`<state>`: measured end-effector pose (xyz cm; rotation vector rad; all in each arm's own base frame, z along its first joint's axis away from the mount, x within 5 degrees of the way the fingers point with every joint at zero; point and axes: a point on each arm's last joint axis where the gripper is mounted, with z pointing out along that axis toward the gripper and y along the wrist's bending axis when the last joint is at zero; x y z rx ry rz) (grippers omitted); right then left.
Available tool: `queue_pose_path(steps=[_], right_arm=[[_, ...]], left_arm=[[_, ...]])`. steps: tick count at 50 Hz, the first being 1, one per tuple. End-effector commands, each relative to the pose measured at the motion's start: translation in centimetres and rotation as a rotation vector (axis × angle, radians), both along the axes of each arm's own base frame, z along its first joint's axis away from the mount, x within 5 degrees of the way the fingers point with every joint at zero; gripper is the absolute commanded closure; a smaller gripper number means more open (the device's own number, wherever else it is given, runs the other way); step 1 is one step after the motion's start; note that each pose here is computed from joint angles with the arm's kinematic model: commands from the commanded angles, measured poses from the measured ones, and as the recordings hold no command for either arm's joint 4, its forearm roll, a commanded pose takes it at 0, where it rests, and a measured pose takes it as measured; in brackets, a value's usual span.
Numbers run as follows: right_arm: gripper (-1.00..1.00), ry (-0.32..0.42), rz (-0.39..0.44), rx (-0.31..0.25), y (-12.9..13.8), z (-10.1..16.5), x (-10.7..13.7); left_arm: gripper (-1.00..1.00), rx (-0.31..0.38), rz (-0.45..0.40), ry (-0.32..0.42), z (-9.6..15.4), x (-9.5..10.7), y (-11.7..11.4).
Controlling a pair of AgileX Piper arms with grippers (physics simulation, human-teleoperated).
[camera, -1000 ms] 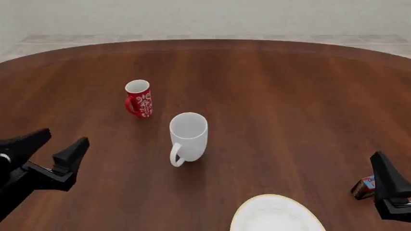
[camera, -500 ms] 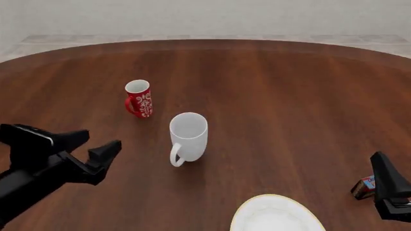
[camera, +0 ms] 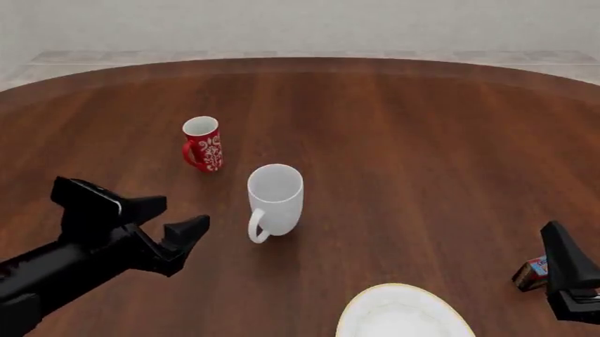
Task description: Put the white mug on the plate.
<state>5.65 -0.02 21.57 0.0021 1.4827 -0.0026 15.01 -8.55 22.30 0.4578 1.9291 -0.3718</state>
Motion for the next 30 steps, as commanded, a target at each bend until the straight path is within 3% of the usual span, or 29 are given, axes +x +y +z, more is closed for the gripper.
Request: queue_pose_path(steps=[1, 30], right_arm=[[-1.0, 0.002, 0.003, 0.0, 0.0, 0.0, 0.1], [-1.0, 0.002, 0.003, 0.0, 0.0, 0.0, 0.1]], left_arm=[[-1.0, 0.002, -0.026, 0.012, -0.3, 0.7, -1.0], [-1.0, 0.03, -0.051, 0.036, -2.7, 3.3, -3.0]])
